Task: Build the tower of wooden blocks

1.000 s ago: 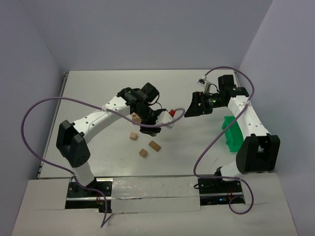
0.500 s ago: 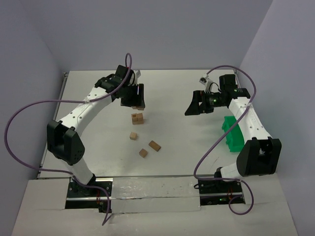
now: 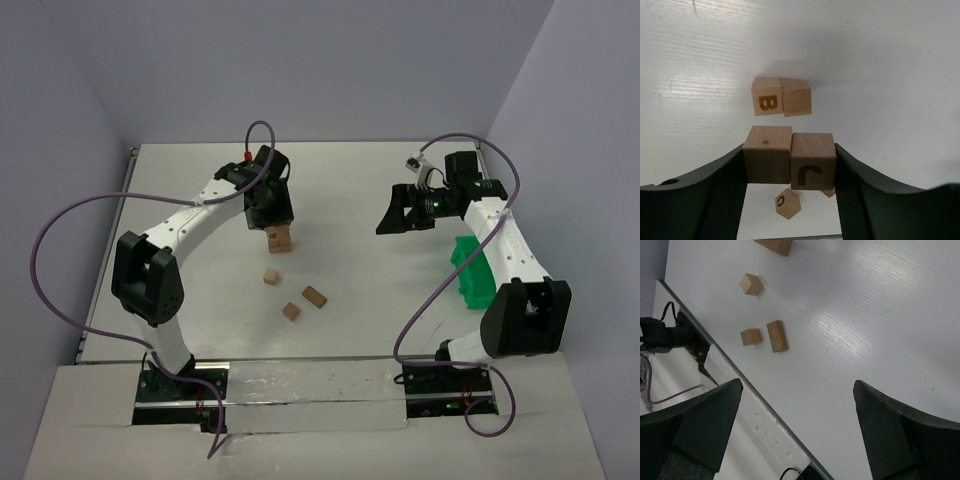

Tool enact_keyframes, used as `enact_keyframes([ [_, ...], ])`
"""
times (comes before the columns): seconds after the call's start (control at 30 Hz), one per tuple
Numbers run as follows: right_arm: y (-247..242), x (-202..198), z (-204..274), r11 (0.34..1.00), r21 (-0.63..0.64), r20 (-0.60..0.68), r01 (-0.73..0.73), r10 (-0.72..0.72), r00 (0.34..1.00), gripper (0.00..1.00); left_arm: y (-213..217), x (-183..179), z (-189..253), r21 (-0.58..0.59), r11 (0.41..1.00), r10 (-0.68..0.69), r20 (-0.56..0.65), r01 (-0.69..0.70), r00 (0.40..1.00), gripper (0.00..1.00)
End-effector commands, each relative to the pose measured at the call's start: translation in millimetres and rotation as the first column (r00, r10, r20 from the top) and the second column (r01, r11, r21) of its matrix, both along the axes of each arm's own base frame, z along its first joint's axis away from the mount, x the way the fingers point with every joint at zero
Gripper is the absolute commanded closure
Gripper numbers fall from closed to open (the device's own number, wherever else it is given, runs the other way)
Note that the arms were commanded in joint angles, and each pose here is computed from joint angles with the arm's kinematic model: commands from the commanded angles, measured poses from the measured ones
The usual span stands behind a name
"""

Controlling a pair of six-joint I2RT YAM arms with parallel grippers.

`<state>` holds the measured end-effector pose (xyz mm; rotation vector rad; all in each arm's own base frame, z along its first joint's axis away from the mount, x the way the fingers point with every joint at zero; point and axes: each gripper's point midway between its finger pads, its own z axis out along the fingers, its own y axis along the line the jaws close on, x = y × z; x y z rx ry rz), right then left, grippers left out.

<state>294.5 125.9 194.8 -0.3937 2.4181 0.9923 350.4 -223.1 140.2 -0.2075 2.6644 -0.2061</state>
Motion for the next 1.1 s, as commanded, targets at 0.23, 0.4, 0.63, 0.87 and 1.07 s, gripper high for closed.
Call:
enact_keyframes([
  [0.23, -1.2, 10.1, -1.8, 1.0, 0.002, 0.014, 0.007, -0.007, 1.0, 0.0, 1.8, 13.3, -12.8, 0.146, 0.989, 0.028, 0.062, -0.037, 0.998, 1.0],
  [0.4, -0.9, 8.4, -2.7, 1.0, 0.004, 0.012, 0.006, -0.006, 1.0, 0.0, 3.3, 18.9, -16.3, 0.175, 0.984, 0.03, 0.068, -0.041, 0.997, 0.99],
  [0.63, -0.2, 8.0, -2.5, 1.0, 0.009, 0.012, 0.003, -0.003, 1.0, 0.0, 1.0, 22.4, -23.2, 0.182, 0.983, 0.025, 0.056, -0.035, 0.998, 0.91],
  [0.87, 0.4, 8.0, -3.2, 1.0, 0.013, 0.009, 0.001, -0.001, 1.0, 0.0, -2.0, 24.7, -27.0, 0.183, 0.983, 0.021, 0.046, -0.029, 0.999, 0.81],
  [1.07, 0.2, 7.4, -4.6, 1.0, 0.012, 0.007, 0.002, -0.002, 1.0, 0.0, -5.9, 24.0, -31.2, 0.174, 0.984, 0.013, 0.032, -0.019, 0.999, 0.77],
])
